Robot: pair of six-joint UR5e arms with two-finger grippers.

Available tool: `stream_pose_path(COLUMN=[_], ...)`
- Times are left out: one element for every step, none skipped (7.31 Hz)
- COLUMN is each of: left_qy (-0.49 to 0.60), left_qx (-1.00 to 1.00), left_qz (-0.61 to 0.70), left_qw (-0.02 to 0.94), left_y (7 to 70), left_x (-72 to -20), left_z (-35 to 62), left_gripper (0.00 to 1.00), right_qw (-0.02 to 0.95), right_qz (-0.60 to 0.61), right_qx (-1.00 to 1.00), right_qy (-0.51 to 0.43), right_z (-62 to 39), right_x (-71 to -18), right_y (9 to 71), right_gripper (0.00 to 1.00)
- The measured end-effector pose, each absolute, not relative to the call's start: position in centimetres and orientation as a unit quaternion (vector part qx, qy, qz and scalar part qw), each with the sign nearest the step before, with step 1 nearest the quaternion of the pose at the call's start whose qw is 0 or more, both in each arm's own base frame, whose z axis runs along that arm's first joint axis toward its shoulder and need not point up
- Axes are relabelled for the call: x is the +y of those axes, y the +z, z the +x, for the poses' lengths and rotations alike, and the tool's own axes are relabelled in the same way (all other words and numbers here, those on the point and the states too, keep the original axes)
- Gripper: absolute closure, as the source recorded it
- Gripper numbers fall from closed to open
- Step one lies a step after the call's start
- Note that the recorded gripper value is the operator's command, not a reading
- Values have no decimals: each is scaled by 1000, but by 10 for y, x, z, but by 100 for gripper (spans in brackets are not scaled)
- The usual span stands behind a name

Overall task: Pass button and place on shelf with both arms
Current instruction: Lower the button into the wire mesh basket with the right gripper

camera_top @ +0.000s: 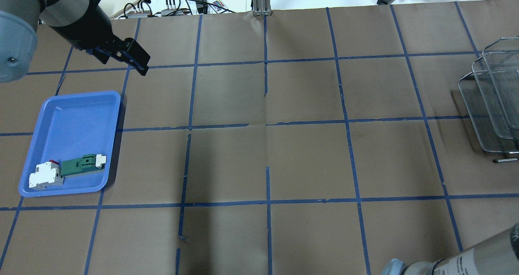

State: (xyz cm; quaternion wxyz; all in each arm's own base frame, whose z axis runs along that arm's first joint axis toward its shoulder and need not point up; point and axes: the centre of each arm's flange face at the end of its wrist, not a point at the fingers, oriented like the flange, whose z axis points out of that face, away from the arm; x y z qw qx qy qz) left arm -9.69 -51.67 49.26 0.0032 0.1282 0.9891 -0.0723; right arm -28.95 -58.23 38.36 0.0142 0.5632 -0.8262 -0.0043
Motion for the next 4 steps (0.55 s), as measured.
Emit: stream_pose_path(left_qy=[-78, -79, -76, -73], left_qx=[995, 997, 997, 997], left_qz=[63, 9, -22, -35], left_qw=[-2, -9, -14, -18], left_y=[493, 493, 492, 490], left_x=[-519, -519, -519, -519], left_z=[-98, -101, -105, -110], left_gripper=[0, 0, 0, 0], right_qw=[12, 10, 9, 8], right_qz=[562, 560, 558, 557], right_qx=[-827, -829, -830, -830], right_qy=[-5, -6, -6, -6], right_z=[-292, -295, -297, -297], right_x=[-581, -580, -579, -579], right_y=[381, 379, 378, 377], right_gripper=[85, 70, 58, 39])
